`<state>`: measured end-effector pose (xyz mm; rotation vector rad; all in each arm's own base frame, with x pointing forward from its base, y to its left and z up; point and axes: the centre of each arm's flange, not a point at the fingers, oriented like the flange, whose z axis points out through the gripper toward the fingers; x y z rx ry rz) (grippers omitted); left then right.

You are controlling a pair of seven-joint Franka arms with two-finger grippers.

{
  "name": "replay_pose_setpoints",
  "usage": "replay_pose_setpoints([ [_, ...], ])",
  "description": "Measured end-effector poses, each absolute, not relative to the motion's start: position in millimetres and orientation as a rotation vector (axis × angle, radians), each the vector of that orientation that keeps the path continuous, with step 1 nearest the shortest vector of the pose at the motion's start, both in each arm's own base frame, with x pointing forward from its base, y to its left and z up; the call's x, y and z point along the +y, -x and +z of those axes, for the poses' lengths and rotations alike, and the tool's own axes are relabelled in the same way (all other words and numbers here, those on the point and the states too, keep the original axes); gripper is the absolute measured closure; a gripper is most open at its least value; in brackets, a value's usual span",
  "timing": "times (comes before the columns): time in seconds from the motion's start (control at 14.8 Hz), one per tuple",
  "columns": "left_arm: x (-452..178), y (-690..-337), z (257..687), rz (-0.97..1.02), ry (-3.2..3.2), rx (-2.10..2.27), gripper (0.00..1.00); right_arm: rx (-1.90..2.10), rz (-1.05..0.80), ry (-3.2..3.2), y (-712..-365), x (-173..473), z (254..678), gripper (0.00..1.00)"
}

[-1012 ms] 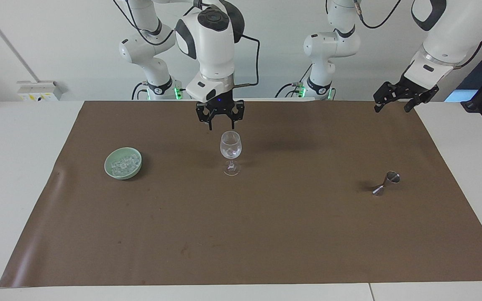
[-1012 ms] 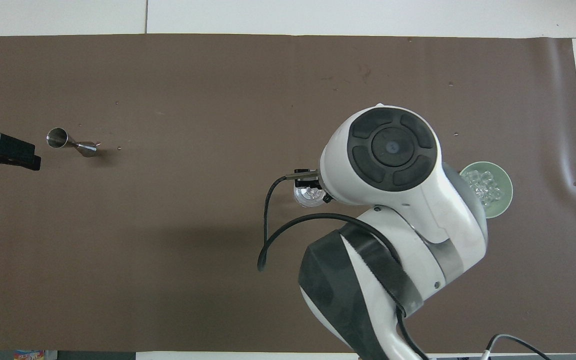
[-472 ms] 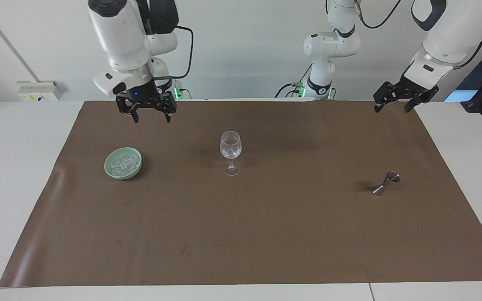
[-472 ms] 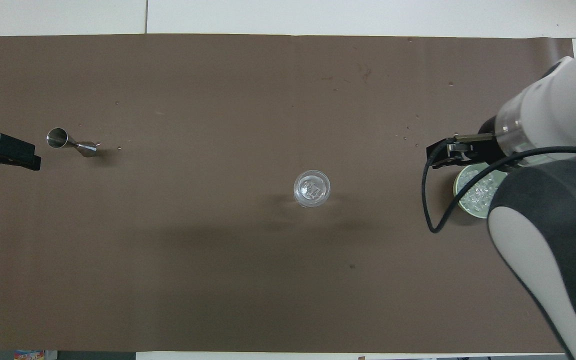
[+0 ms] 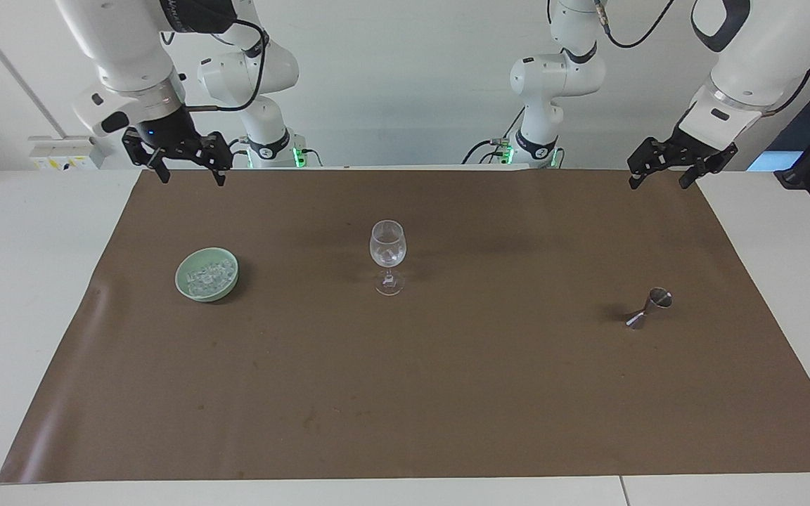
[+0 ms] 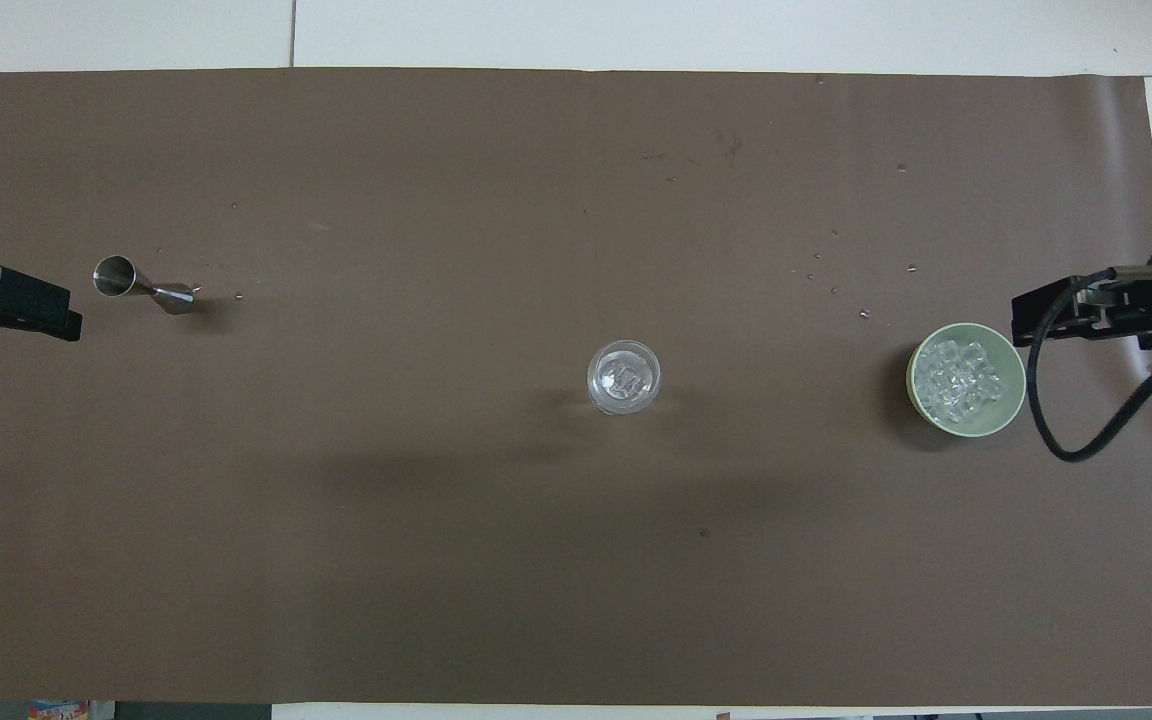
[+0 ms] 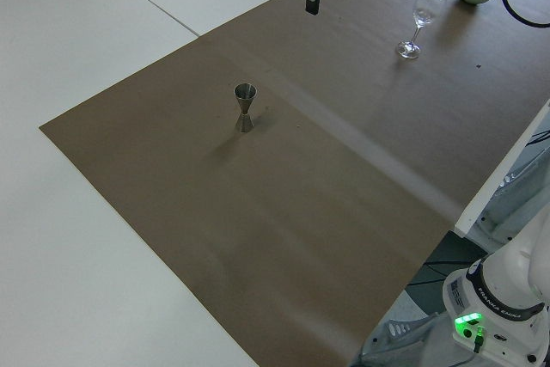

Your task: Pour wine and add ice with both arms

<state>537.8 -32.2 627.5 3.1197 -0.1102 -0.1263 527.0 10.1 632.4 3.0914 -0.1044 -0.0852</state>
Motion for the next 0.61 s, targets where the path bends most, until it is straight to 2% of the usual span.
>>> replay_pose_setpoints([
  [0.61,-32,-538,628,-0.126,-3.12,-0.11,0.0,-0.158,-0.032,-3.089,-539,-42,631,0.0],
])
